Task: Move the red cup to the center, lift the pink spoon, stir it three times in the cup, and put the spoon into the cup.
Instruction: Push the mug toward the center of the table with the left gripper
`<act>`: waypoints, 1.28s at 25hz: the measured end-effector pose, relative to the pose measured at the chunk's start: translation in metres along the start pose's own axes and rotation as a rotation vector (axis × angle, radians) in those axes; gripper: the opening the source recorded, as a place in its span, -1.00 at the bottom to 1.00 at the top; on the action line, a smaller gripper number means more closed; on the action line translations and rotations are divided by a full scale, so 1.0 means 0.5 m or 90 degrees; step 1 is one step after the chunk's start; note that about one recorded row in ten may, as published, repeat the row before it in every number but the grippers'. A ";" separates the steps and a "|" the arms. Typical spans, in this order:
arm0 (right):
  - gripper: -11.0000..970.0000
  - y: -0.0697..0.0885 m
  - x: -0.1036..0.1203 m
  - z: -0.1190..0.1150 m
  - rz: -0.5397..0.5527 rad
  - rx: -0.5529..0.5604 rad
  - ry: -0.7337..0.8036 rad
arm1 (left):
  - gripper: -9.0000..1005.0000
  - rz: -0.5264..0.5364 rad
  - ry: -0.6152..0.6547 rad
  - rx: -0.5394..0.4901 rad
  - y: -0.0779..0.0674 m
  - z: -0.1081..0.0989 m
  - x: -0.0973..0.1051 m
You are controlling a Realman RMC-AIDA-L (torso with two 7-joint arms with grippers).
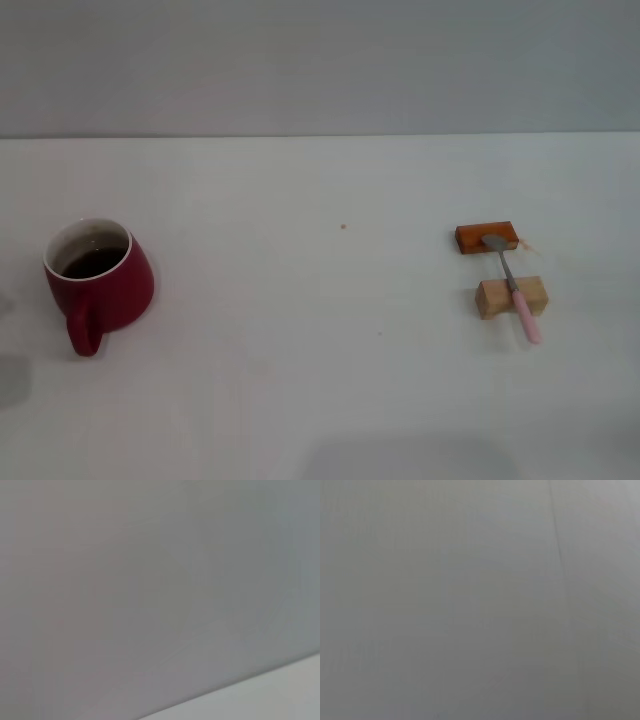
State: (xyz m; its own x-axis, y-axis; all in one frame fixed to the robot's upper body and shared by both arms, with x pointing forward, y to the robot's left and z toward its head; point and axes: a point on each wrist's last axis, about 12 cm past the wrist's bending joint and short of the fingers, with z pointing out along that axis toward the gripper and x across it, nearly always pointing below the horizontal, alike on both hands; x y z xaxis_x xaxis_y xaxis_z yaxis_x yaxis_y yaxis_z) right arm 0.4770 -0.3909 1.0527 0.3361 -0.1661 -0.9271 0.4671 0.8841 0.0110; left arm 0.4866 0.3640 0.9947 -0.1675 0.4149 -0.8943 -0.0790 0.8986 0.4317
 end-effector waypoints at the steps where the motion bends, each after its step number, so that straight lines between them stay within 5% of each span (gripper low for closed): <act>1: 0.42 -0.001 0.000 -0.001 0.000 0.000 0.000 | -0.99 0.010 -0.004 0.014 -0.006 0.001 -0.002; 12: 0.42 -0.004 0.000 -0.003 -0.003 0.002 0.000 | -0.98 0.064 -0.036 0.124 -0.061 0.027 -0.032; 32: 0.42 0.001 -0.001 0.003 -0.001 -0.002 -0.003 | -0.98 0.098 -0.089 0.222 -0.123 0.038 -0.068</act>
State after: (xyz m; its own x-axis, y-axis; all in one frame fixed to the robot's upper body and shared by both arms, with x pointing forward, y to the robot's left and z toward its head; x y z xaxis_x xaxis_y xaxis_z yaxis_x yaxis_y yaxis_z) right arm 0.4783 -0.3910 1.0538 0.3389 -0.1699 -0.9254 0.4659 0.8848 0.0081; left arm 0.5160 0.2973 0.9963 -0.0146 0.5418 -0.8404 0.2785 0.8094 0.5170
